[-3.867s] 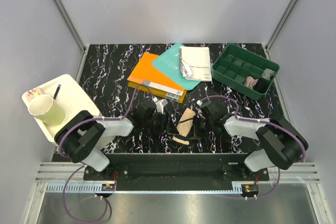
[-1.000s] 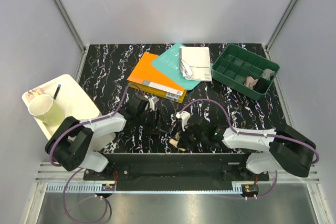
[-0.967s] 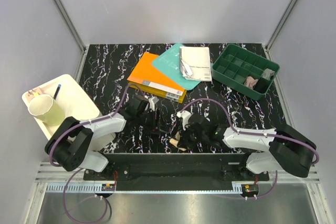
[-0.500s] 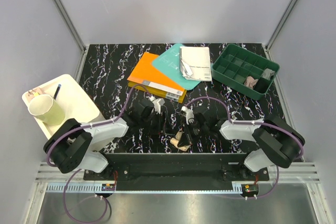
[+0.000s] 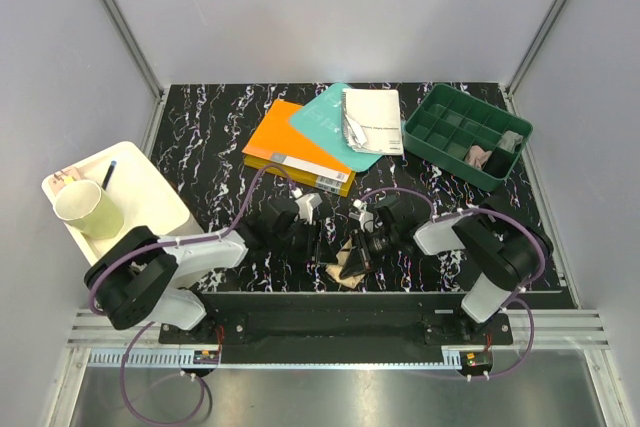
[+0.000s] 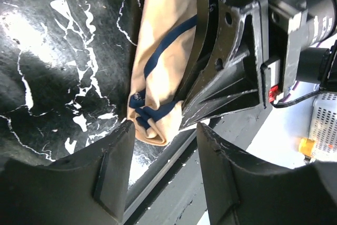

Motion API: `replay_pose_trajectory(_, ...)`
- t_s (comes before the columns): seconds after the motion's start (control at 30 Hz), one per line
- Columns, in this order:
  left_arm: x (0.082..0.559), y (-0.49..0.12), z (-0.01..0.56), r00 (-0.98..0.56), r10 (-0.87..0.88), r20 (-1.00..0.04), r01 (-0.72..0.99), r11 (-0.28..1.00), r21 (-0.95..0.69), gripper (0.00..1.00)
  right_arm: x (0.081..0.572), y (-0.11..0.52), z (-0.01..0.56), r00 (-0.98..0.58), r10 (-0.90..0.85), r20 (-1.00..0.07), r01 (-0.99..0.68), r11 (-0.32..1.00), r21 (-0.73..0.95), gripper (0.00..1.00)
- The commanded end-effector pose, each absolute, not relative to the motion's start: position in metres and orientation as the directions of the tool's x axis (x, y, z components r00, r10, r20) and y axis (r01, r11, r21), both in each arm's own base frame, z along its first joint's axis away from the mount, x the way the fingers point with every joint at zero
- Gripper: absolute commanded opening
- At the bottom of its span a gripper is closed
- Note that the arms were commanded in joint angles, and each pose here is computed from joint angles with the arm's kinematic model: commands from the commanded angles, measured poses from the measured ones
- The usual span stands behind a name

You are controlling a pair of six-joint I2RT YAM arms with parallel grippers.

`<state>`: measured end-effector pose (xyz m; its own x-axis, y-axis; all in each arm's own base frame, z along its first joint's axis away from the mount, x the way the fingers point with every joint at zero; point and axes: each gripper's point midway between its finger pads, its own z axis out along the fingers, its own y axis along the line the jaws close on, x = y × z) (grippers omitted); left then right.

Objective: Roll the underwear
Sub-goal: Roll the underwear to the corner of the board.

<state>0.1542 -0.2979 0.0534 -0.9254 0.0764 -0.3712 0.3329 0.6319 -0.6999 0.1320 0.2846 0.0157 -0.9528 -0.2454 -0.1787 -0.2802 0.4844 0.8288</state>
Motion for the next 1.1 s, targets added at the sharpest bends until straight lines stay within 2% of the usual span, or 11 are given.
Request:
replay_pose_trajectory(0.0,0.160,-0.306,0.056,-0.901,0.085,-0.425,0.389,0.593,-0.705,0.50,0.140,0.279,-0.002,-0.966,-0.215,-0.140,-0.236,0.527,0.816,0.05)
replay_pose_trajectory(0.23,0.158,-0.311,0.043,-0.916,0.092,-0.390,0.367,0.585,-0.723,0.42,0.141,0.278,-0.008,-0.975,-0.203,-0.090,-0.185,0.521,0.834,0.04)
replay_pose_trajectory(0.37,0.158,-0.315,0.038,-0.923,0.098,-0.372,0.357,0.579,-0.733,0.20,0.142,0.277,-0.009,-0.976,-0.202,-0.086,-0.182,0.522,0.833,0.05)
replay_pose_trajectory(0.4,0.157,-0.316,0.037,-0.926,0.106,-0.361,0.353,0.578,-0.736,0.10,0.143,0.278,-0.009,-0.975,-0.203,-0.090,-0.185,0.520,0.834,0.06)
replay_pose_trajectory(0.47,0.158,-0.318,0.034,-0.930,0.115,-0.348,0.347,0.582,-0.735,0.01,0.145,0.278,-0.006,-0.976,-0.195,-0.097,-0.187,0.521,0.833,0.09)
replay_pose_trajectory(0.57,0.157,-0.315,0.025,-0.944,0.131,-0.303,0.316,0.626,-0.713,0.00,0.150,0.279,0.000,-0.978,-0.180,-0.107,-0.188,0.532,0.826,0.29)
replay_pose_trajectory(0.6,0.154,-0.308,0.016,-0.953,0.143,-0.266,0.292,0.667,-0.686,0.00,0.150,0.278,0.002,-0.980,-0.174,-0.101,-0.180,0.538,0.823,0.40)
replay_pose_trajectory(0.63,0.156,-0.308,0.013,-0.957,0.145,-0.251,0.281,0.683,-0.674,0.00,0.152,0.278,0.004,-0.981,-0.166,-0.104,-0.179,0.544,0.820,0.44)
replay_pose_trajectory(0.77,0.153,-0.304,0.004,-0.969,0.153,-0.195,0.244,0.723,-0.646,0.00,0.161,0.281,0.020,-0.980,-0.149,-0.129,-0.190,0.547,0.815,0.54)
replay_pose_trajectory(0.93,0.151,-0.300,-0.001,-0.974,0.160,-0.159,0.225,0.750,-0.622,0.00,0.172,0.271,0.038,-0.978,-0.100,-0.184,-0.206,0.620,0.757,0.67)
replay_pose_trajectory(1.07,0.151,-0.299,-0.001,-0.976,0.158,-0.149,0.217,0.754,-0.620,0.00,0.174,0.248,0.059,-0.979,0.002,-0.206,-0.141,0.721,0.679,0.74)
